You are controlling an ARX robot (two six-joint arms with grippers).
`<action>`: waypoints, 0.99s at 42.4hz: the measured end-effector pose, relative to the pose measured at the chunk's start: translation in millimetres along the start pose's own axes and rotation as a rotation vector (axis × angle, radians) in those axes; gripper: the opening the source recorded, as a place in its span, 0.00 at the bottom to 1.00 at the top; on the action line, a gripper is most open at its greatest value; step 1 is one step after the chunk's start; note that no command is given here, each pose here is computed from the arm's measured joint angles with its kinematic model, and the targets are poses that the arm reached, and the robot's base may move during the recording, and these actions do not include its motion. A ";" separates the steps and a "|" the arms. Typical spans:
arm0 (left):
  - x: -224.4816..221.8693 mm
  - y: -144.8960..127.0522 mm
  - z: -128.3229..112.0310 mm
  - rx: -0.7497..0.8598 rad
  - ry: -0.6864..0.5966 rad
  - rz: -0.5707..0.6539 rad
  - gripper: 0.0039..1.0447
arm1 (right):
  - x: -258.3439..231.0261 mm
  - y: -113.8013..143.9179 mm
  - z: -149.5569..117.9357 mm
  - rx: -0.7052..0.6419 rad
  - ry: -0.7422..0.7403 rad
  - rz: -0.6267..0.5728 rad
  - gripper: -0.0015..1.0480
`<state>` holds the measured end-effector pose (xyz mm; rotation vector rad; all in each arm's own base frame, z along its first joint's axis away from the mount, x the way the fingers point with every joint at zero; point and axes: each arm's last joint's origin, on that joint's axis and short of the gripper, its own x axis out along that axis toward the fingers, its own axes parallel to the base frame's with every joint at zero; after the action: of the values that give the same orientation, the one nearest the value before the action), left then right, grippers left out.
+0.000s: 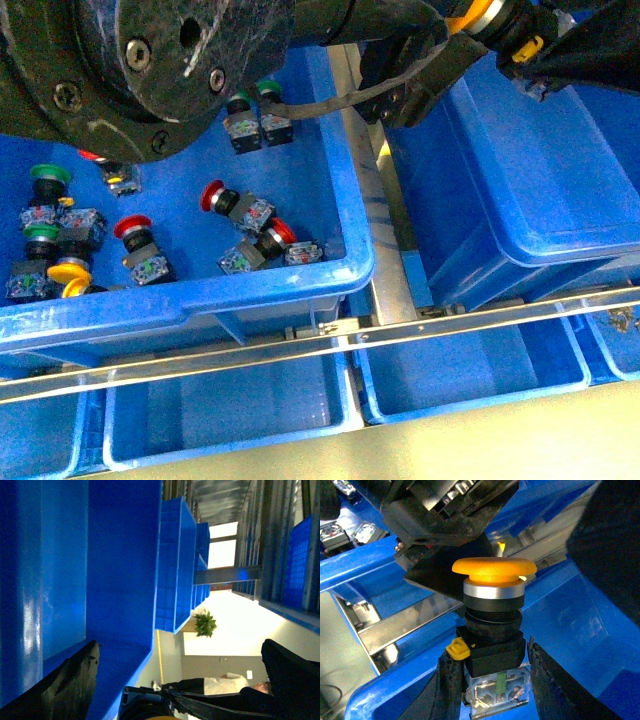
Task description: Pick red and yellow buttons and place in box
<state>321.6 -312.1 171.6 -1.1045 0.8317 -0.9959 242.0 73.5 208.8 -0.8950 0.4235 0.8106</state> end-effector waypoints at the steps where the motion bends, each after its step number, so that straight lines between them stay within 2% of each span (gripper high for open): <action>1: -0.2 -1.0 0.3 -0.007 -0.007 -0.012 0.92 | -0.2 -0.4 0.3 0.001 -0.002 -0.001 0.30; 11: -2.5 -3.6 -0.6 -0.073 -0.023 -0.065 0.92 | -2.9 -2.6 2.8 0.006 -0.015 -0.016 0.30; 16: -0.7 -0.6 -5.7 -0.058 0.024 0.055 0.92 | -2.9 -1.3 0.9 0.011 -0.002 -0.014 0.30; 19: -1.2 0.8 -5.3 -0.059 -0.006 0.084 0.92 | -1.2 0.1 -1.7 0.016 0.017 -0.010 0.30; 23: -2.0 -0.4 -5.0 -0.049 -0.031 0.060 0.92 | -0.9 0.4 -2.0 0.018 0.016 -0.007 0.30; 30: -1.6 -2.1 -5.6 -0.020 0.009 0.033 0.92 | -2.3 0.3 -2.6 0.010 0.009 0.000 0.30; 35: -1.2 0.6 -6.0 -0.013 0.012 0.070 0.92 | -2.5 -0.9 -2.4 0.008 0.010 -0.007 0.30; 39: -1.2 0.8 -5.8 0.005 0.004 0.074 0.92 | -1.8 -0.9 -3.1 0.010 0.014 -0.006 0.30; 42: -1.6 -3.7 -2.0 0.005 -0.047 0.035 0.92 | -2.1 -1.4 -3.4 0.013 0.011 -0.005 0.30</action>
<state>318.3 -311.7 174.8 -1.1018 0.8074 -0.9395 241.7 69.3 208.9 -0.8888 0.4348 0.7979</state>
